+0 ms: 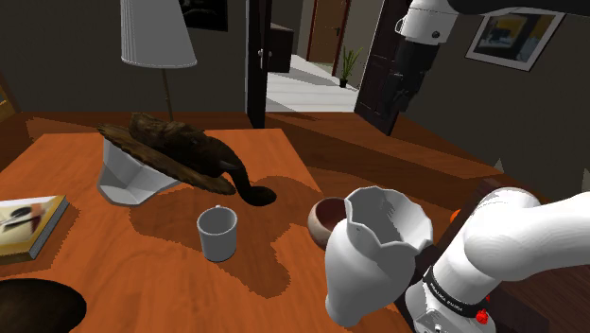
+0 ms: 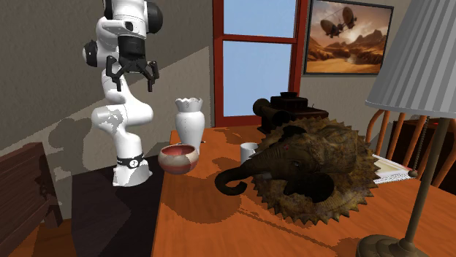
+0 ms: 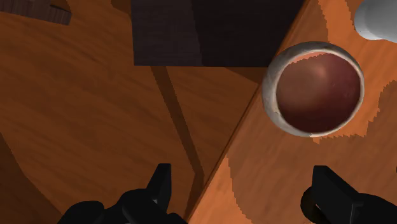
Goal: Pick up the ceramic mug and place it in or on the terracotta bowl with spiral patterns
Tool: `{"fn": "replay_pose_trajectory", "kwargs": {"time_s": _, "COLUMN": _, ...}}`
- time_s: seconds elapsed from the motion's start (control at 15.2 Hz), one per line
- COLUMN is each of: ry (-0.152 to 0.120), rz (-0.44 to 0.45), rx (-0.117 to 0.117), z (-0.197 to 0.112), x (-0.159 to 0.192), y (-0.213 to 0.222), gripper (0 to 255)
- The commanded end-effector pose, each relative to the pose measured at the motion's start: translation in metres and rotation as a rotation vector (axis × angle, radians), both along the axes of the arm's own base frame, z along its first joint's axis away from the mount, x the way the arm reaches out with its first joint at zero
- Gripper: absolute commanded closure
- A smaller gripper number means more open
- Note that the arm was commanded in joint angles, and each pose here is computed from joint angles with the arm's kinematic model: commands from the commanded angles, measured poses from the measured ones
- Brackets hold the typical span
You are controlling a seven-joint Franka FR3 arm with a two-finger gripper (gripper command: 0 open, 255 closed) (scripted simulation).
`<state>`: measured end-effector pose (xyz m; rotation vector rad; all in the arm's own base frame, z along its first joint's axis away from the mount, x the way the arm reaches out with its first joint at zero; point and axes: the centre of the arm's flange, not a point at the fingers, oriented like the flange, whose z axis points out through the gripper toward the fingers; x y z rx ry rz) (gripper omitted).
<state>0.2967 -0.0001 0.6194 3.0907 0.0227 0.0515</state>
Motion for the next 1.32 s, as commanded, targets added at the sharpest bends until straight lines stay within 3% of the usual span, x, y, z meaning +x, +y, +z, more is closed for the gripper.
{"fn": "replay_pose_trajectory", "kwargs": {"time_s": 0.0, "ry": 0.000, "rz": 0.000, "rx": 0.000, "z": 0.000, "x": 0.000, "y": 0.000, "gripper": 0}}
{"fn": "replay_pose_trajectory", "kwargs": {"time_s": 1.25, "ry": 0.058, "rz": -0.040, "rx": -0.007, "z": -0.109, "x": 0.080, "y": 0.216, "gripper": 0}}
